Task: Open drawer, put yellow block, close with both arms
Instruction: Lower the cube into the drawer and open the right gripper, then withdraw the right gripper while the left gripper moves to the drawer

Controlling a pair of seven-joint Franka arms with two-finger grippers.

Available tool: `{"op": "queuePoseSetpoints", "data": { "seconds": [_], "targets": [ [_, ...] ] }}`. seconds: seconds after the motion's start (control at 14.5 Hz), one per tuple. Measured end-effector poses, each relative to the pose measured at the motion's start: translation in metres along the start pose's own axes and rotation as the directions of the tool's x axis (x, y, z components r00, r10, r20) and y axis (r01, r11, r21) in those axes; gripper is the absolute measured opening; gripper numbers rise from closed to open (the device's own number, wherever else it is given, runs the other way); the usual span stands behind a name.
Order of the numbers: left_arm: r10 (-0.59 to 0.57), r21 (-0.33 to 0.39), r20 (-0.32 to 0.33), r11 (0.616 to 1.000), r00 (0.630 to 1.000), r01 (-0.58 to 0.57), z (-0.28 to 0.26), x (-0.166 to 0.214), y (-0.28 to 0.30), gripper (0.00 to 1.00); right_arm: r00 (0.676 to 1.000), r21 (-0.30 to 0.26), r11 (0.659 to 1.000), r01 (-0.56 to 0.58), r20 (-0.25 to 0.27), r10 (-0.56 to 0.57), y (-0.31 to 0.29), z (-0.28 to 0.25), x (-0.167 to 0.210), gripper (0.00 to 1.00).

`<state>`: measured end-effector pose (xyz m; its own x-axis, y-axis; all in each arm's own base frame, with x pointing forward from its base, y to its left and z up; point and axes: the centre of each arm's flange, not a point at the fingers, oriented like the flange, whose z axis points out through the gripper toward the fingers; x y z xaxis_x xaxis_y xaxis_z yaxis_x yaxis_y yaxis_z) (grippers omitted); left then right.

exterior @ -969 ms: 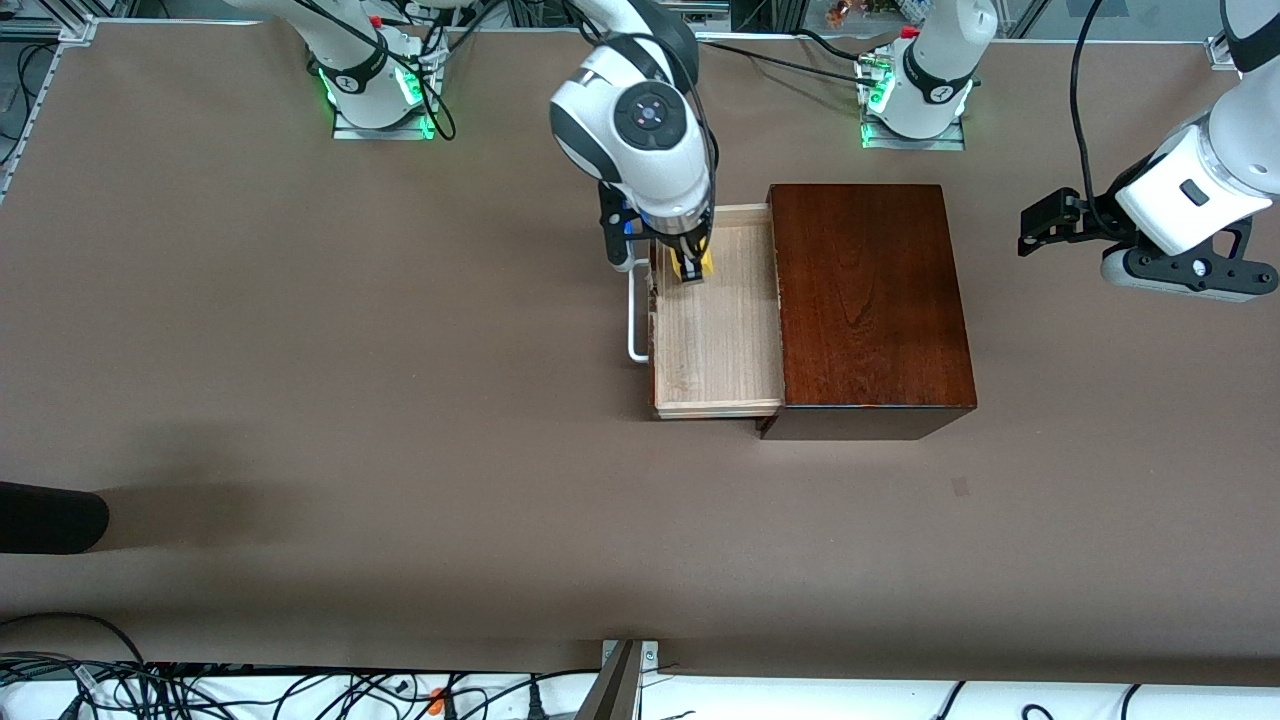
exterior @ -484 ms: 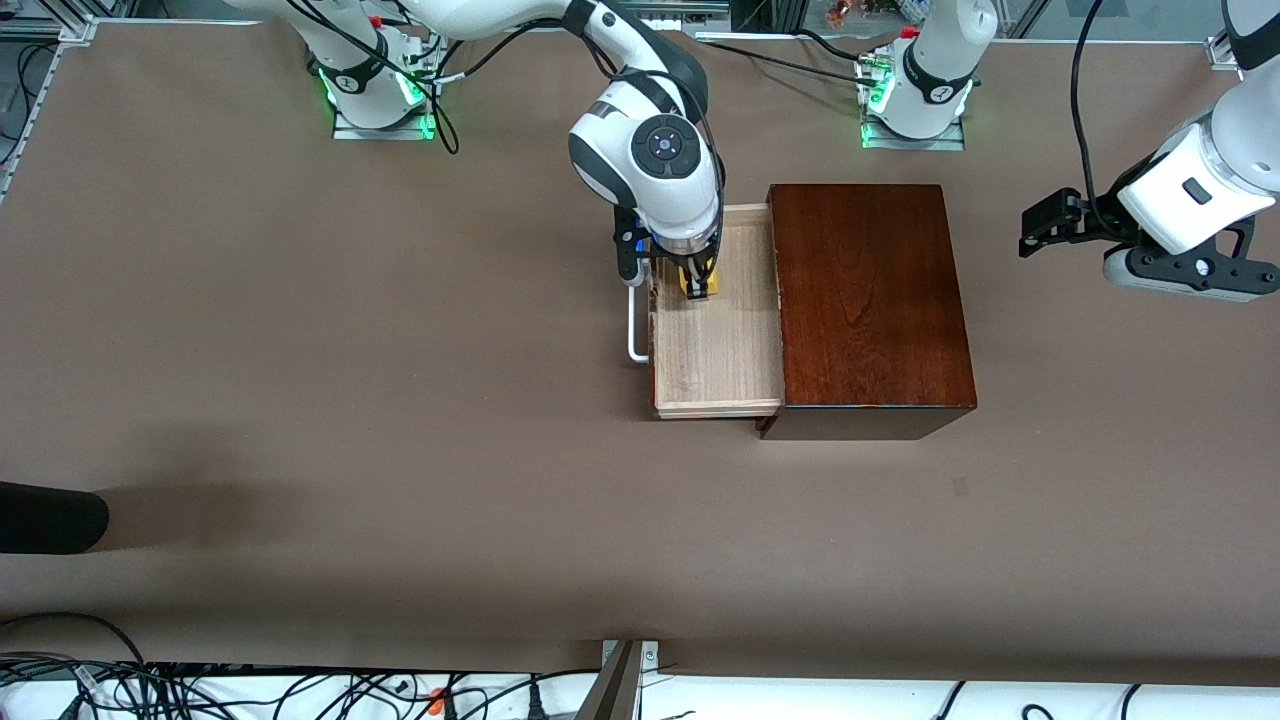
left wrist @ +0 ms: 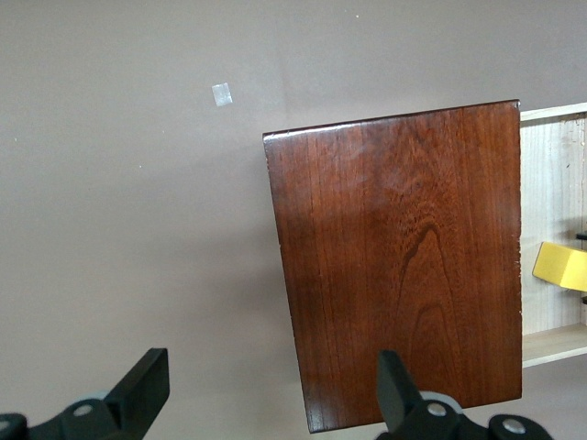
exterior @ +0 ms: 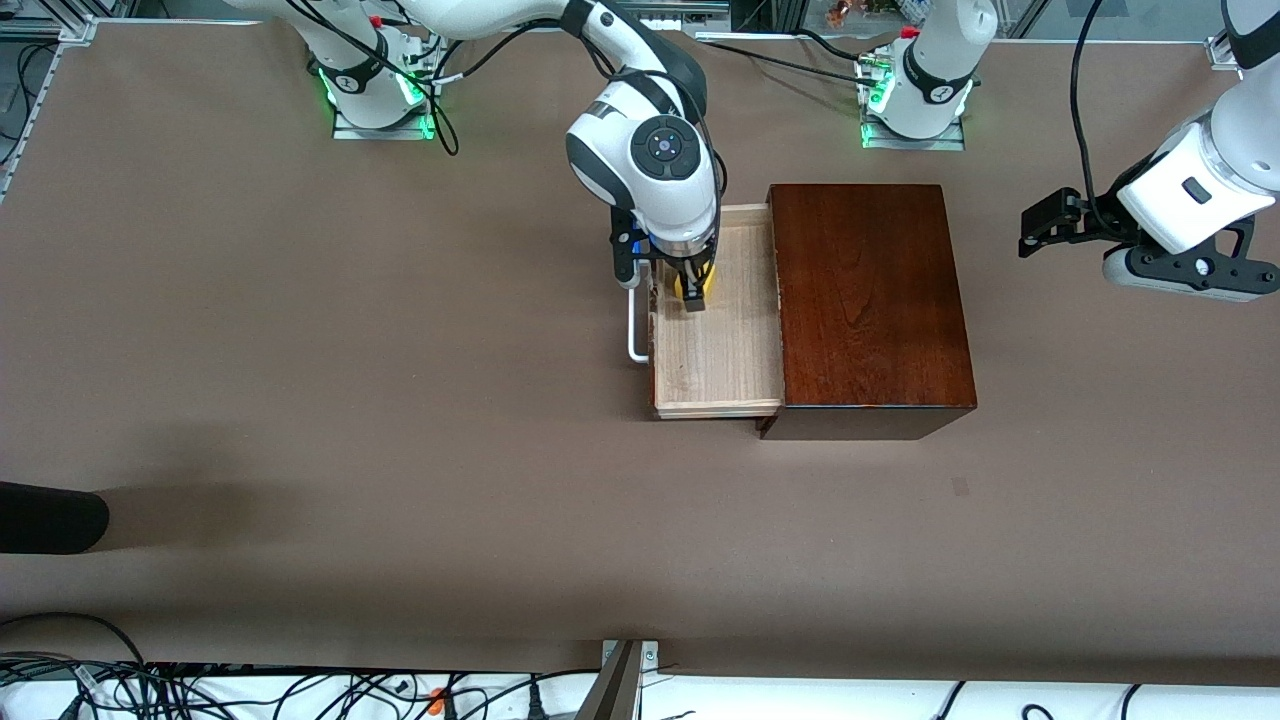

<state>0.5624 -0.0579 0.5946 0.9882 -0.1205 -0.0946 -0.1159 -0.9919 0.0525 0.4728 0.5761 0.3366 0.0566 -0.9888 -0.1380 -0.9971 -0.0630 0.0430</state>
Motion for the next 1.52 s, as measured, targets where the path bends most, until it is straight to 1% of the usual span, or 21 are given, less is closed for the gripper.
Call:
{"op": "queuePoseSetpoints", "data": {
  "seconds": [0.14,0.28,0.42,0.55,0.69,0.9,0.97,1.11,1.18,1.25,1.31,1.38,1.52],
  "targets": [
    [0.003,0.0,-0.006,1.0,1.0,-0.003,-0.002,0.0,0.002,1.0,1.0,0.005,1.0,-0.013,-0.003,0.013,-0.018,-0.035,0.01,1.0],
    [0.012,0.001,-0.018,1.0,1.0,-0.012,-0.007,0.0,0.006,1.0,1.0,0.008,1.0,0.023,-0.005,-0.023,-0.037,-0.075,0.029,1.0],
    [0.02,0.002,-0.027,1.0,0.999,-0.02,-0.011,0.001,0.011,1.0,0.995,0.011,0.995,0.099,-0.008,-0.099,-0.053,-0.111,0.054,1.0],
    [0.05,0.003,-0.037,0.999,0.998,-0.049,-0.015,0.0,0.026,1.0,0.978,0.006,0.978,0.207,-0.018,-0.207,-0.065,-0.14,0.082,1.0],
    [0.119,0.005,-0.032,0.993,0.992,-0.119,-0.011,-0.001,0.064,1.0,0.944,-0.018,0.944,0.328,-0.03,-0.329,-0.081,-0.159,0.119,1.0],
    [0.237,0.005,-0.031,0.972,0.971,-0.237,-0.001,-0.004,0.13,1.0,0.88,-0.056,0.88,0.471,-0.032,-0.473,-0.113,-0.177,0.188,1.0],
    [0.276,0.002,-0.034,0.961,0.961,-0.276,0.004,-0.004,0.152,1.0,0.861,-0.068,0.86,0.506,-0.026,-0.508,-0.124,-0.18,0.213,1.0],
    [0.371,-0.014,-0.032,0.928,0.928,-0.371,0.014,-0.005,0.206,1.0,0.827,-0.073,0.824,0.562,0.016,-0.563,-0.142,-0.186,0.267,1.0],
    [0.424,-0.029,-0.025,0.905,0.906,-0.424,0.021,-0.007,0.237,1.0,0.802,-0.069,0.799,0.597,0.039,-0.596,-0.148,-0.189,0.294,1.0],
    [0.475,-0.048,-0.017,0.879,0.88,-0.475,0.031,-0.01,0.267,1.0,0.765,-0.067,0.762,0.644,0.053,-0.642,-0.149,-0.193,0.322,1.0],
    [0.53,-0.067,-0.007,0.846,0.848,-0.529,0.042,-0.012,0.295,1.0,0.712,-0.065,0.709,0.702,0.063,-0.7,-0.147,-0.199,0.352,1.0],
    [0.599,-0.078,-0.004,0.798,0.801,-0.598,0.054,-0.015,0.321,1.0,0.646,-0.057,0.644,0.763,0.068,-0.76,-0.142,-0.203,0.382,1.0],
    [0.744,-0.05,-0.011,0.667,0.668,-0.743,0.077,-0.022,0.366,1.0,0.499,-0.036,0.498,0.866,0.063,-0.864,-0.124,-0.212,0.443,1.0]
  ]
}}
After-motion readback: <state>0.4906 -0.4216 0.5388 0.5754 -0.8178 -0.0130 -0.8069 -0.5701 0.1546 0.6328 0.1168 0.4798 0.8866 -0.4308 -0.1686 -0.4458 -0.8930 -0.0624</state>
